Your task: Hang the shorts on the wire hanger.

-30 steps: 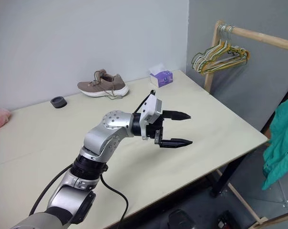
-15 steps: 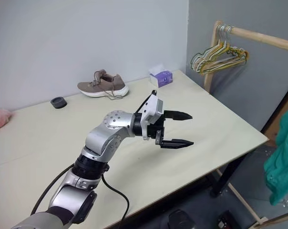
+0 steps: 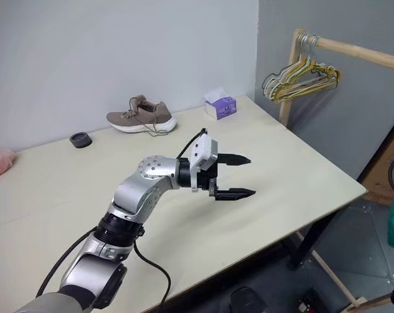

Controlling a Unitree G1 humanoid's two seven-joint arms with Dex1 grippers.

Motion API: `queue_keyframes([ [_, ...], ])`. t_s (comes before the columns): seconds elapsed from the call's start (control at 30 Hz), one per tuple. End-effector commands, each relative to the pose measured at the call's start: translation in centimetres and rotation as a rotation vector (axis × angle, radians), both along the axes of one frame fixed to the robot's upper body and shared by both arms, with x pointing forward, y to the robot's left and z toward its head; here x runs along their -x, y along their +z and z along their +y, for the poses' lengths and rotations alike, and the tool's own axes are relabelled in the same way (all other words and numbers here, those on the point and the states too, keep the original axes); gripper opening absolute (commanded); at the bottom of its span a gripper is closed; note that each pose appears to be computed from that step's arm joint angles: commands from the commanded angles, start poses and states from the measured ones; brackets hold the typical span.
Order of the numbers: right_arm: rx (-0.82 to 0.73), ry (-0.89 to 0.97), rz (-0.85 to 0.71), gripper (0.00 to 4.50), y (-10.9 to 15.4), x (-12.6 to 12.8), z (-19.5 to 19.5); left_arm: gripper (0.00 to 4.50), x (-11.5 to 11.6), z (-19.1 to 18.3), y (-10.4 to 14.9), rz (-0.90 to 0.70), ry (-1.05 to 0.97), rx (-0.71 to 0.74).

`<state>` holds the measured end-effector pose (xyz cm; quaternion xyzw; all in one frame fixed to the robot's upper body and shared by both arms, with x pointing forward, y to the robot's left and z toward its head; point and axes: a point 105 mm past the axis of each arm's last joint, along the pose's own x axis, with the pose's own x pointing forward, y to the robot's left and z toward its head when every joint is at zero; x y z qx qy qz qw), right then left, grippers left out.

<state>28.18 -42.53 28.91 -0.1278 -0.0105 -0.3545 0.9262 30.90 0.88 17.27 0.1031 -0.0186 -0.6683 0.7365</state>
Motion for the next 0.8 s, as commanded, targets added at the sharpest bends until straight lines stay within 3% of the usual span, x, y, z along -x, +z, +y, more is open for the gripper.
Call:
queue_keyframes([
  [0.03, -0.100, -0.045, -0.003, 4.46, -1.0, 0.9, -0.3, 4.50, -0.5, 0.9, 0.9, -0.046, 0.039, 0.021],
  [0.27, -0.411, -0.062, -0.048, 4.46, -3.8, 1.5, 1.4, 4.50, -0.6, 1.1, 0.7, -0.046, 0.044, 0.015],
  [0.5, -0.463, -0.111, -0.104, 4.46, -3.8, 2.6, 4.3, 4.50, -0.7, 1.1, 0.5, -0.044, 0.039, 0.010],
  [0.7, -0.205, 0.029, -0.115, 4.46, -2.0, 1.7, 9.4, 4.50, -1.6, 1.8, 0.4, -0.044, 0.111, 0.009],
  [0.8, -0.021, 0.304, -0.132, 4.46, -1.0, -0.2, 14.8, 4.50, -3.9, 3.5, 0.1, -0.063, 0.303, -0.002],
])
